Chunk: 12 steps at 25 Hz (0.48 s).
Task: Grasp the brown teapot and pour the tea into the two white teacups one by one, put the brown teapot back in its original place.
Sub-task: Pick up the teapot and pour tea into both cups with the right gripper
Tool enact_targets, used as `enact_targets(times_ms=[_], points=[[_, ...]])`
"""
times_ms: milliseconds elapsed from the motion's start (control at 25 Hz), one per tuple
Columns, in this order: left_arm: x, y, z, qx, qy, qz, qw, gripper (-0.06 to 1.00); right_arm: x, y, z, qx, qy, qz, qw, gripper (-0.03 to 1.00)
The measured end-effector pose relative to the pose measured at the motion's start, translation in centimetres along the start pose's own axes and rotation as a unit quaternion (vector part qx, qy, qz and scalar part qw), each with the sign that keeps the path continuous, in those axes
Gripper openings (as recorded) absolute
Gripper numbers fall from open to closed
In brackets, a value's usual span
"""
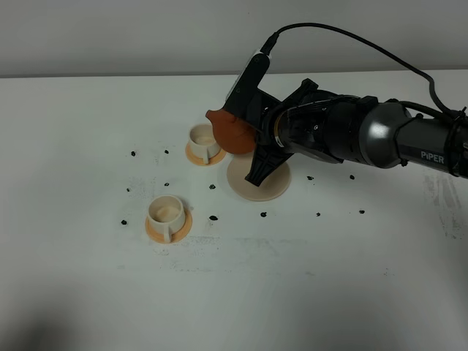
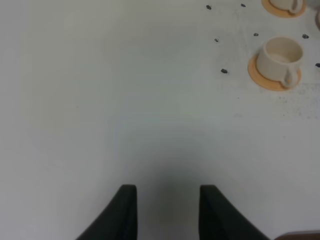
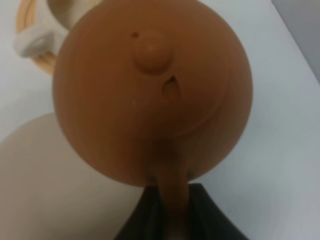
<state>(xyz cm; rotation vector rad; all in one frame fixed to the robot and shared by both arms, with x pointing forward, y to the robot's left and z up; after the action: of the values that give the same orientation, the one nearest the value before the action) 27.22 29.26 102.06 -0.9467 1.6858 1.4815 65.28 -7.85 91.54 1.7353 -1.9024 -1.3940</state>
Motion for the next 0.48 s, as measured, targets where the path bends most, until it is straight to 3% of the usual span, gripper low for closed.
enact_targets(times_ms=[480], points=[[0.0, 0.0, 0.0, 0.0, 0.0, 0.0, 1.0, 0.29, 0.9, -1.5, 0.4, 0.003, 0.041, 0.017, 0.999, 0.09]])
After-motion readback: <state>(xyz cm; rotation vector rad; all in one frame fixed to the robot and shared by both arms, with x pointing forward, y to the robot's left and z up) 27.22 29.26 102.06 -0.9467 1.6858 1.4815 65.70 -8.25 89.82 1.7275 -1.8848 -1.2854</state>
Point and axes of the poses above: a point on each arm's last joint axis where the gripper is mounted, y pointing back along that axis away from the gripper, z along the wrist's bending axis when the last joint is at zero, x = y × z, the point moved 4 cm from there along -y, pointing out along that axis toward the gripper, and after that the axes turned 7 degrees about y, right-handed, at the moved point
